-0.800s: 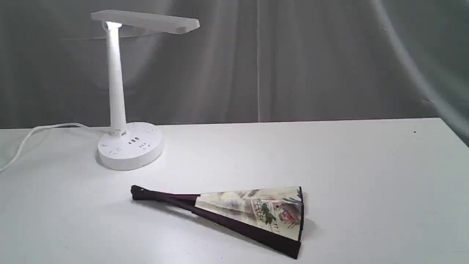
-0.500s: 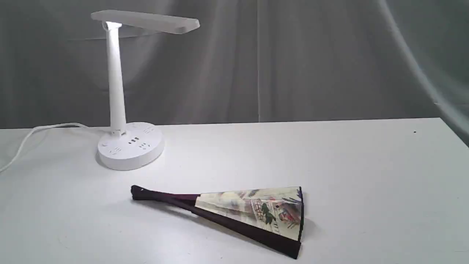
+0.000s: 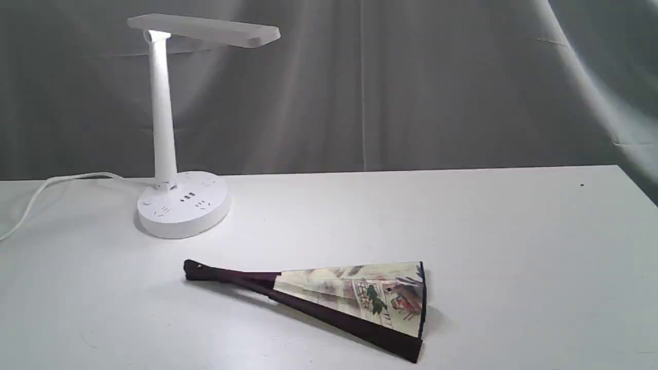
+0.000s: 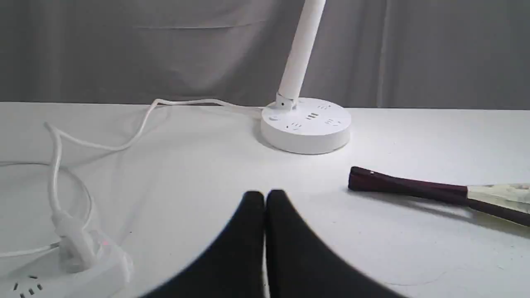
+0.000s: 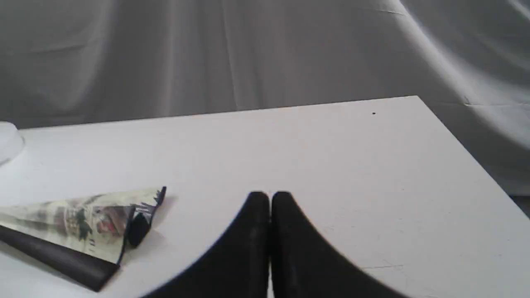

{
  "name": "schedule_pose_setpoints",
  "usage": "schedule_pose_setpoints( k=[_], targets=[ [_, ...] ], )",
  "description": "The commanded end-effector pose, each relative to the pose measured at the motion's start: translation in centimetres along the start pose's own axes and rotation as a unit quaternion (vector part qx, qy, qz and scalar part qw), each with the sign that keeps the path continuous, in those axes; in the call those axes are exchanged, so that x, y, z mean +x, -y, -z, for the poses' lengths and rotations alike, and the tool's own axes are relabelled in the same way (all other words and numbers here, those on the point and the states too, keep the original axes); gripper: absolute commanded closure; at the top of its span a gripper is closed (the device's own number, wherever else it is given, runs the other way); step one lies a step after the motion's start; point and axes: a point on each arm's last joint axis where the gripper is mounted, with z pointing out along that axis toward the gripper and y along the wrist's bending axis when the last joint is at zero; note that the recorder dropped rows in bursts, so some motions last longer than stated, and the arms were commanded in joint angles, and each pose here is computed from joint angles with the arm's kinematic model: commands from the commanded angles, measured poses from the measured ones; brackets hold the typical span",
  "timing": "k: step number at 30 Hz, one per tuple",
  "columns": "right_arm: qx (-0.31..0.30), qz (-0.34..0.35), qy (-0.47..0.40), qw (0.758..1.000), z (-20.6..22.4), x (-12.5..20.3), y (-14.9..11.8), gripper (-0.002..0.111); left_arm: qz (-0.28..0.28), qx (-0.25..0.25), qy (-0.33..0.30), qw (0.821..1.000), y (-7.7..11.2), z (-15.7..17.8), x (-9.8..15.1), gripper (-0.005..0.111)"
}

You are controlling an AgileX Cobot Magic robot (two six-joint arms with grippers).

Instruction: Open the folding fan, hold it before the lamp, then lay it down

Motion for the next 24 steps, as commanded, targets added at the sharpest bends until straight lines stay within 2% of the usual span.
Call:
schedule_pose_setpoints(
  k=[1, 6, 9, 14, 17, 24],
  targets=[
    [-0.006, -0.030, 0.021, 0.999, 0.0, -0.3, -0.1, 0.108, 0.009, 0.004, 0.021, 1.000, 0.1, 0.0, -0.2, 0.107],
    [-0.007, -0.048, 0.076, 0.996, 0.1, -1.3, -0.1, 0.108, 0.027, 0.017, 0.063, 0.997, 0.3, 0.1, -1.0, 0.107],
    [-0.006, -0.048, 0.102, 0.994, 0.2, -1.8, 0.0, 0.108, 0.067, 0.027, 0.079, 0.994, 0.4, 0.1, -1.3, 0.107],
    [-0.005, -0.046, 0.111, 0.993, 0.2, -1.9, 0.0, 0.108, 0.115, 0.035, 0.077, 0.990, 0.5, 0.1, -1.3, 0.107],
    [-0.007, -0.060, 0.101, 0.993, 0.2, -1.8, 0.0, 0.108, 0.115, 0.033, 0.063, 0.991, 0.5, 0.1, -1.1, 0.107],
    [-0.022, -0.047, 0.093, 0.994, 1.8, -5.6, -0.6, 0.108, 0.121, 0.036, 0.070, 0.990, 0.6, 1.4, -4.5, 0.107]
  ],
)
